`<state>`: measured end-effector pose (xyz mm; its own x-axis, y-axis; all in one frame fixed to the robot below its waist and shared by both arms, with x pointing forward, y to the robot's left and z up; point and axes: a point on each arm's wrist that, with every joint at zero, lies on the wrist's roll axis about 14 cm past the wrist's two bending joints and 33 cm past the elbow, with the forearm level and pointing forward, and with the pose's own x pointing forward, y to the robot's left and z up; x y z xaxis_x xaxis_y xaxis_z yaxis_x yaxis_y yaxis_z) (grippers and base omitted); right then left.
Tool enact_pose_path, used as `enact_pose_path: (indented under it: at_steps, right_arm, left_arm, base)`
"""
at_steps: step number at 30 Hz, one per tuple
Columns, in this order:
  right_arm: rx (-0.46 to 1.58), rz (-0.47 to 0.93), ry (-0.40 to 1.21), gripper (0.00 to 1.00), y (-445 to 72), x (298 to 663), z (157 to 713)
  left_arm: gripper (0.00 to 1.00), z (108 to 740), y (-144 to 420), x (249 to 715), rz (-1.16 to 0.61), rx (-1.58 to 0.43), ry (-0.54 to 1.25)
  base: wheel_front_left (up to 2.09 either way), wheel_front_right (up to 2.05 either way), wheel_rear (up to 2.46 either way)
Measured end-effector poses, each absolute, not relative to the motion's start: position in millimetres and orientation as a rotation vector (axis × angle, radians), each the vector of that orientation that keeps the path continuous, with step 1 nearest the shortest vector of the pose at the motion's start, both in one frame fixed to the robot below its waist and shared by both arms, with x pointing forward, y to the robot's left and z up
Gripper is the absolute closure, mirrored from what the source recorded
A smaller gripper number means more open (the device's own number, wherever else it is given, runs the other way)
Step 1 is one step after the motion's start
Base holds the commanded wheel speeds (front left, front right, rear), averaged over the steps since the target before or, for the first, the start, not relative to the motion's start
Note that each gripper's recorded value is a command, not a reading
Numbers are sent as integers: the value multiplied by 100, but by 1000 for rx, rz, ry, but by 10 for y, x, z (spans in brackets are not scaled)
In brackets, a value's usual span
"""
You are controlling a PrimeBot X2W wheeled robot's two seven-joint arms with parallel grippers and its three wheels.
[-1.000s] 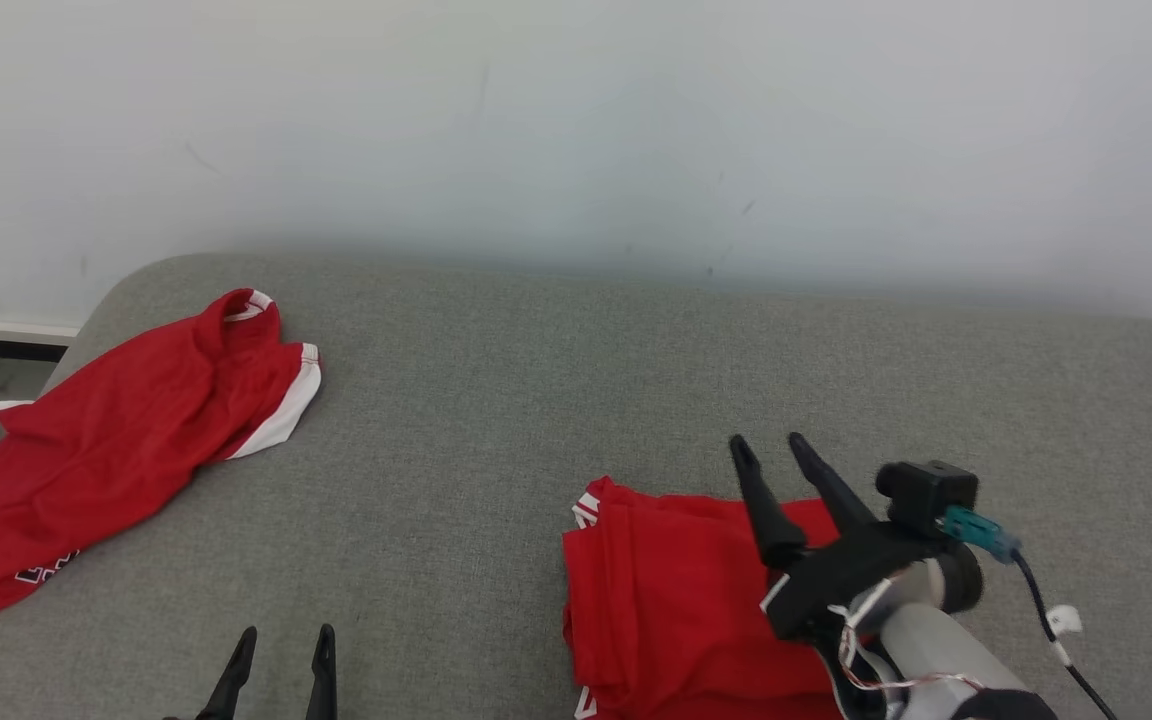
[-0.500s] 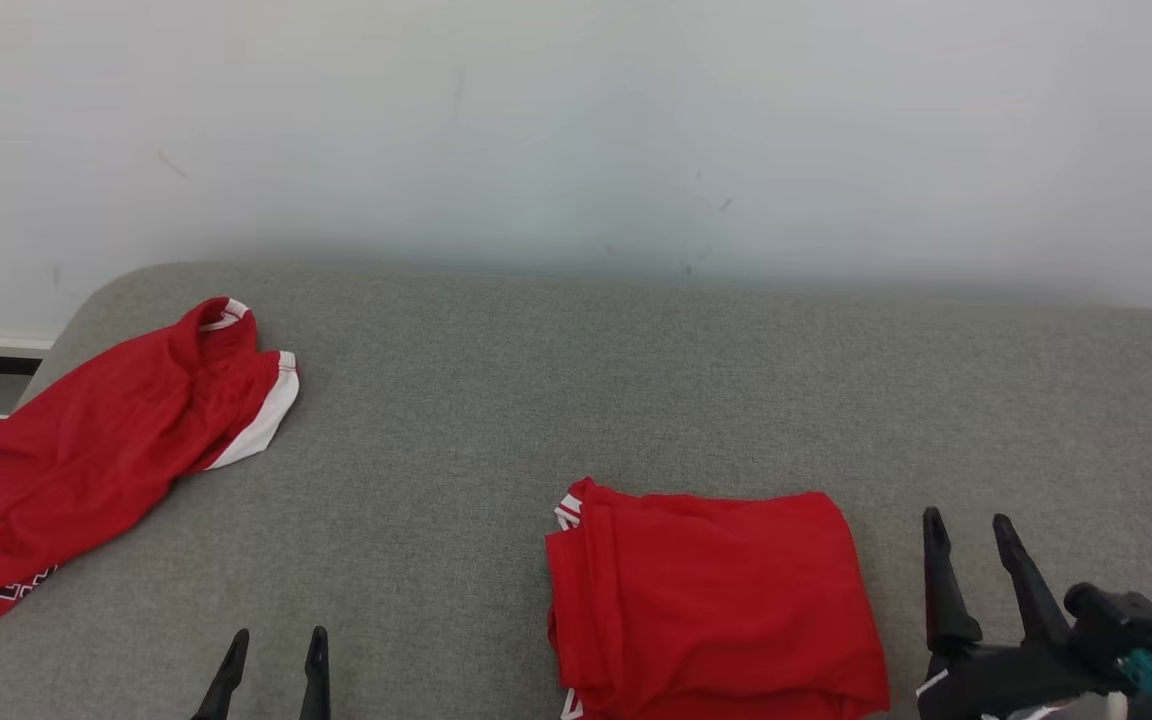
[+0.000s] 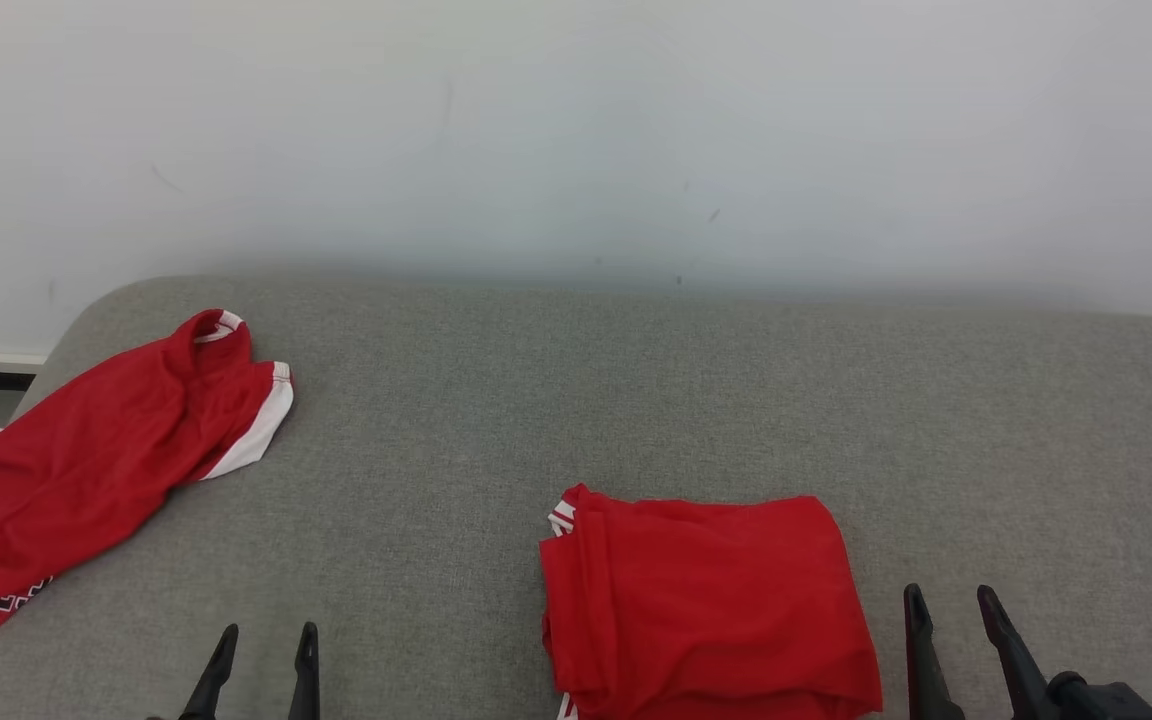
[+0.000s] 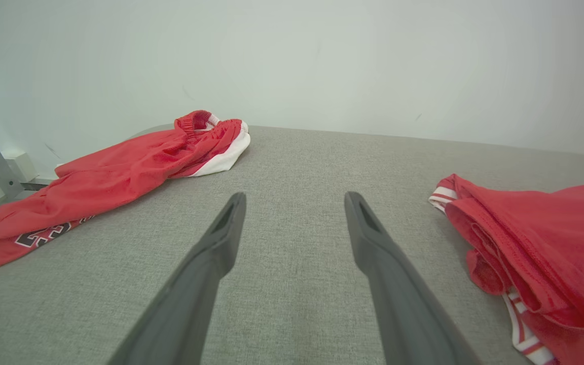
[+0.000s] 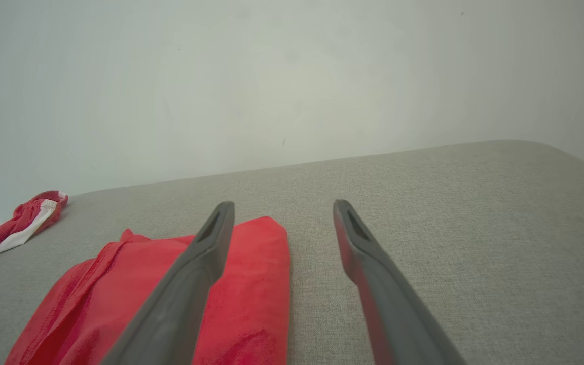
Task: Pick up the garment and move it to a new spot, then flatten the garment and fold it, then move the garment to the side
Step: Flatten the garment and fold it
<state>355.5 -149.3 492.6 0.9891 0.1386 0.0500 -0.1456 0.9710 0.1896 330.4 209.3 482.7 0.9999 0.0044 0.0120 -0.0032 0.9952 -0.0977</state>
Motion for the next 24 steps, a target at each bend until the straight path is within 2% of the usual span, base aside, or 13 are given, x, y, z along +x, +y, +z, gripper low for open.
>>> enact_pose_path:
  at_steps: [6, 24]
  right_arm:
    - [174, 186, -35, 0, -1359, 3498, 4929]
    - [166, 138, 3, 0, -1513, 3455, 4794]
  left_arm:
    - [0, 4855, 2200, 3290, 34, -73, -21]
    - [0, 4824, 2165, 3230, 27, -13, -9]
  base:
    - [0, 0, 0]
    - [0, 0, 0]
